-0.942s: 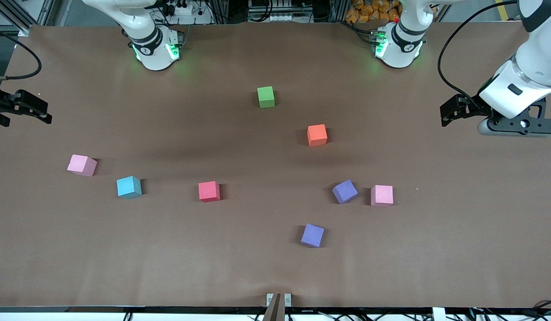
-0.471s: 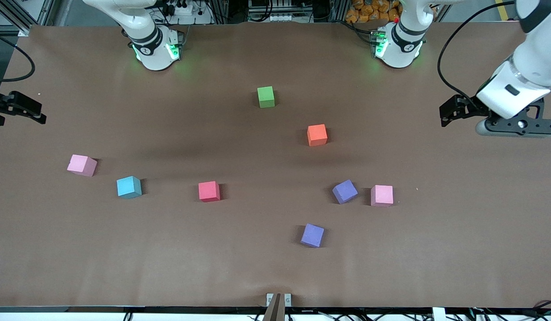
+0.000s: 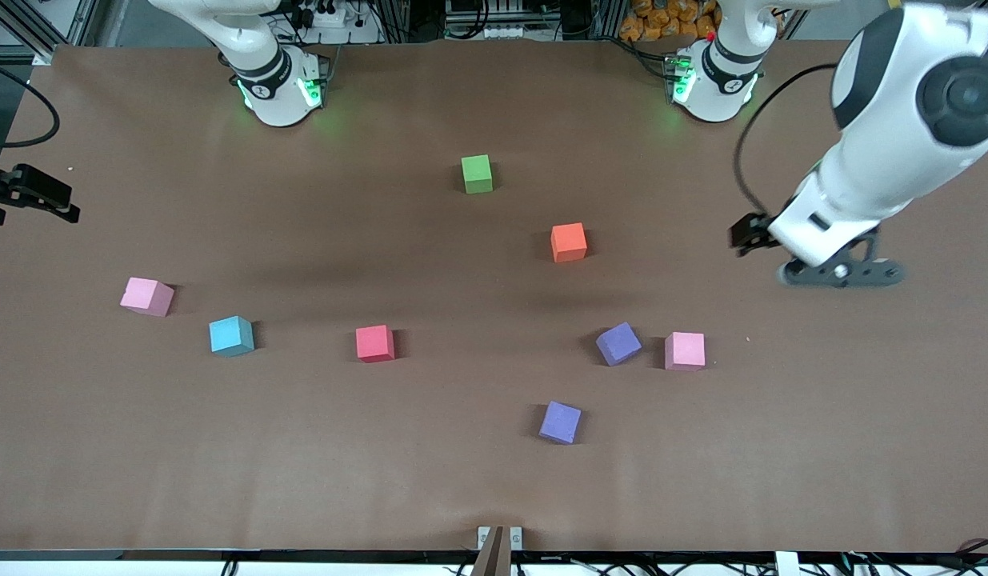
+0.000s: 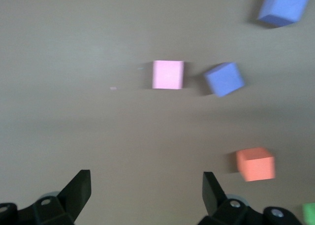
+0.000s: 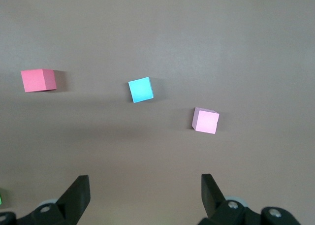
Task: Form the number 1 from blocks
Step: 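Reach the left gripper over the green cube, then grasp the green cube with the left gripper and lift it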
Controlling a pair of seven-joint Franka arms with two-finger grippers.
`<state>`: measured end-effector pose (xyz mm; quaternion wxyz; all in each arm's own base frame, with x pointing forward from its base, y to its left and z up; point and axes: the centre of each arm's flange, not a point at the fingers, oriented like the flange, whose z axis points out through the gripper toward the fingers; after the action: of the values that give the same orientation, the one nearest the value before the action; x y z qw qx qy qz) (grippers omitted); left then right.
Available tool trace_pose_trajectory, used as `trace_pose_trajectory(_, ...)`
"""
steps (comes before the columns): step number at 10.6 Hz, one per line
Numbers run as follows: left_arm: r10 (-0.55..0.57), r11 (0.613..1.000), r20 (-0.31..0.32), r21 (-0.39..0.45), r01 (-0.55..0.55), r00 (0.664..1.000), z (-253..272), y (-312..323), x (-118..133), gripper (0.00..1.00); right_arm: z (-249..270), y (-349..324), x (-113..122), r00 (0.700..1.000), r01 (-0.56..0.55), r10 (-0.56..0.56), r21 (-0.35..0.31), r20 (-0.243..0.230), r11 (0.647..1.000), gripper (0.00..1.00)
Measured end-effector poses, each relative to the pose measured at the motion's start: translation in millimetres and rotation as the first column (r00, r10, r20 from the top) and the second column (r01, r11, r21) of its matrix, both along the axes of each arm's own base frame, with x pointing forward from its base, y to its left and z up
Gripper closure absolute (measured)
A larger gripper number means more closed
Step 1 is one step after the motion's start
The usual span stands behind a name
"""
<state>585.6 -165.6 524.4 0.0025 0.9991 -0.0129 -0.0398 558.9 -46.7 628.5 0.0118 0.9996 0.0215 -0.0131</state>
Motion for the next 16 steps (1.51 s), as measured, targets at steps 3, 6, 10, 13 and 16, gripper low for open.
trace_pose_trajectory(3,0.091,0.994,-0.066,-0.059,-0.095,0.994,-18,-57,-16,0.0,1,13,2,1.0,-0.016,0.016,-0.001,0.012,1.0,0.0)
trace_pose_trajectory(6,0.195,0.981,-0.133,0.02,-0.194,0.972,-72,-190,-73,0.0,1,28,4,1.0,-0.009,0.009,0.0,0.018,1.0,0.0)
trace_pose_trajectory(10,0.321,0.946,-0.103,0.082,-0.313,0.942,-177,-331,-204,0.0,-3,33,4,1.0,-0.011,0.011,0.019,0.012,1.0,0.0)
trace_pose_trajectory(13,0.342,0.939,-0.071,0.071,-0.337,0.937,-221,-380,-310,0.0,-5,33,4,1.0,-0.01,0.009,0.021,0.011,1.0,0.0)
trace_pose_trajectory(16,0.358,0.934,-0.052,0.02,-0.357,0.932,-263,-391,-362,0.0,-6,33,4,1.0,-0.008,0.008,0.021,0.013,1.0,0.0)
